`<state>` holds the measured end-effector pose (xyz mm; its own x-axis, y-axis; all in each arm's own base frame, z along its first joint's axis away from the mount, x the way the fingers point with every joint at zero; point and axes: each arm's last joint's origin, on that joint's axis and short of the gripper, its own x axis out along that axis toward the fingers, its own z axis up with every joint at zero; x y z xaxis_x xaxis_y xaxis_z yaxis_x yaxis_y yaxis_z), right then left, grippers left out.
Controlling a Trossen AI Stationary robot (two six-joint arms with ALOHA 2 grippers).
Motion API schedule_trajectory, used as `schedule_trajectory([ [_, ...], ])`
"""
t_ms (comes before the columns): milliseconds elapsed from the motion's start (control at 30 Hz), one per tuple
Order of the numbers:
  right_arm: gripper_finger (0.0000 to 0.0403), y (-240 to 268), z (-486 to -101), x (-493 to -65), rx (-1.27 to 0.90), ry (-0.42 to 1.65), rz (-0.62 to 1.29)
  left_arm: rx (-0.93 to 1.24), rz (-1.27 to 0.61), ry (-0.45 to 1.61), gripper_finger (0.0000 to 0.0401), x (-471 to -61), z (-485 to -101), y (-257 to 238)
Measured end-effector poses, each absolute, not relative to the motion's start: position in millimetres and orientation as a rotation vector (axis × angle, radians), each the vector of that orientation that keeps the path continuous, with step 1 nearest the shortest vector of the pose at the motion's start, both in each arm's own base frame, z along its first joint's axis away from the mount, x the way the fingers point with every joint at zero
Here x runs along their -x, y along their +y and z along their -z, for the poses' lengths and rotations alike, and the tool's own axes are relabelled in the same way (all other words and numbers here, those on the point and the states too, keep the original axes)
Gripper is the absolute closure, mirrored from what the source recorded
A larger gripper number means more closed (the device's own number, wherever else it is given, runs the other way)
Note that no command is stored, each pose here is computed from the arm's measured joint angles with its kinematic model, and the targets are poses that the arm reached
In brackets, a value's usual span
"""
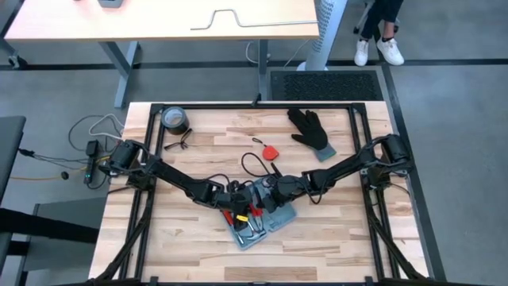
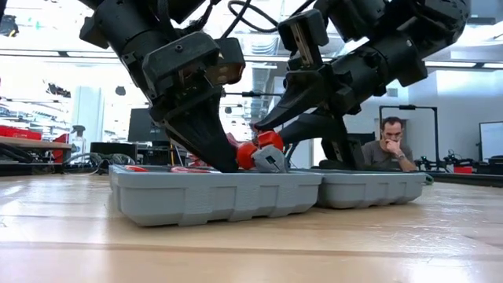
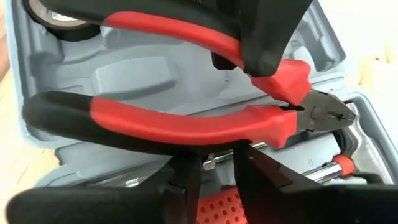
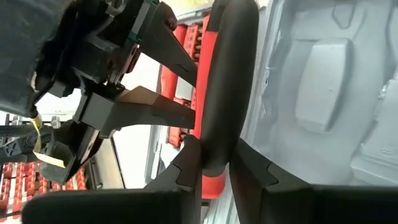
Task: Prefit tool cases
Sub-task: Remove the orange plier tool from the gray tool case
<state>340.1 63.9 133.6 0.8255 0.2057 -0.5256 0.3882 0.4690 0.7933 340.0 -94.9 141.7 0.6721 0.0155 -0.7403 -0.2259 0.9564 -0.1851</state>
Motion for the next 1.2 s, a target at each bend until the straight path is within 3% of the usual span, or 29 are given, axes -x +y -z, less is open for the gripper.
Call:
schedule_trajectory([
  [600, 0.0345, 41.0, -150.3, -355.1, -1.117, 0.445, 0.083, 0.215, -0.201, 0.843, 0.0315, -315.5, -165.7, -112.4],
  [1200, 0.0346, -101.1, -160.7, -353.2, -1.075, 0.39, 0.288, 0.272, -0.225, 0.815, 0.0315, -307.5, -166.4, -132.2],
])
